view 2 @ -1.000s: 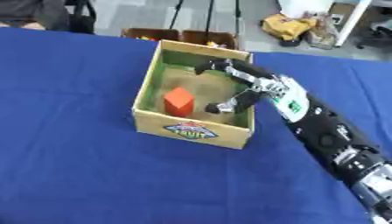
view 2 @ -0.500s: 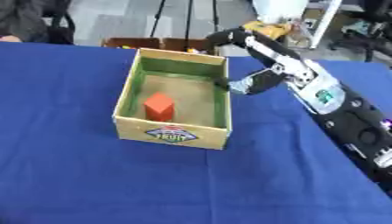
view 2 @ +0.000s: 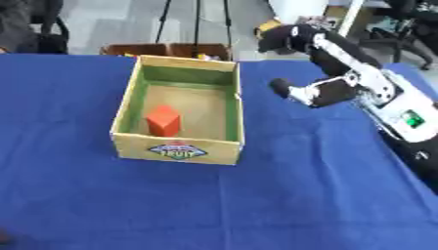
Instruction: Pick up objects on the table and place them in the box.
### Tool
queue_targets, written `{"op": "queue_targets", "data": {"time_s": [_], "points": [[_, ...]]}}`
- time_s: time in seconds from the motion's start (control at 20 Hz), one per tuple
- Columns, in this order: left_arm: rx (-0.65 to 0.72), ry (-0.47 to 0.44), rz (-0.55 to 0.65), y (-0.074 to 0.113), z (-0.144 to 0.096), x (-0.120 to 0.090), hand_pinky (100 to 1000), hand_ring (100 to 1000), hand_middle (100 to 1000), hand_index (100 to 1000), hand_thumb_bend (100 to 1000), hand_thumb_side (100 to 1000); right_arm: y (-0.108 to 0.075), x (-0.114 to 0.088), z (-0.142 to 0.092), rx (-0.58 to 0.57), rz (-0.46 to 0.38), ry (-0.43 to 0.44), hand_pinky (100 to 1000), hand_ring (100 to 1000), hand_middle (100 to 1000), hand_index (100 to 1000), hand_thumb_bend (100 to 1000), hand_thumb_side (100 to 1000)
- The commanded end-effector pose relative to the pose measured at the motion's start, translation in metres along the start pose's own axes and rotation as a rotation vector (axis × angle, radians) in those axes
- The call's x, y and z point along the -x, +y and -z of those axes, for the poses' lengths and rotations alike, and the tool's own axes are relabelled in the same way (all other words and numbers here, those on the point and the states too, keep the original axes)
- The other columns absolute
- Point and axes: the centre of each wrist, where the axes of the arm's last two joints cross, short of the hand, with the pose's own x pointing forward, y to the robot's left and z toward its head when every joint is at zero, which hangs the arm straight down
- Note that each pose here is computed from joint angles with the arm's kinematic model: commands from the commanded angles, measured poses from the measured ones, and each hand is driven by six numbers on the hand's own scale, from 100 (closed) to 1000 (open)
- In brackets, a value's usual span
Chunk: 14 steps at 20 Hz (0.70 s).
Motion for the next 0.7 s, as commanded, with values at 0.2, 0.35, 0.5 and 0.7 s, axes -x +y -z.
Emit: {"op": "queue_targets", "data": {"time_s": [0.2,0.35,0.5,0.7], "points": [[-0.053,-0.005,0.032,0.010,-0.007,-0.005,618,545,406,594,356,1000,-0.009,-0.009,-0.020,0.074,0.012,0.046,843,826,672,859,258,392],[-0.058,-0.006,0.032,0.010,-0.007,-0.005,618,548,409,595,356,1000,0.000,-0.011,-0.027,0.074,0.028,0.064,844,827,669,858,249,404],[-0.066,-0.014,0.034,0.012,-0.006,-0.006,618,580,431,610,360,1000,0.010,-0.012,-0.030,0.060,0.044,0.070,848,828,667,858,243,420],[-0.078,-0.036,0.030,0.015,0.000,-0.011,620,627,490,678,370,1000,0.021,-0.016,-0.034,0.034,0.051,0.062,850,829,667,858,250,433]]}}
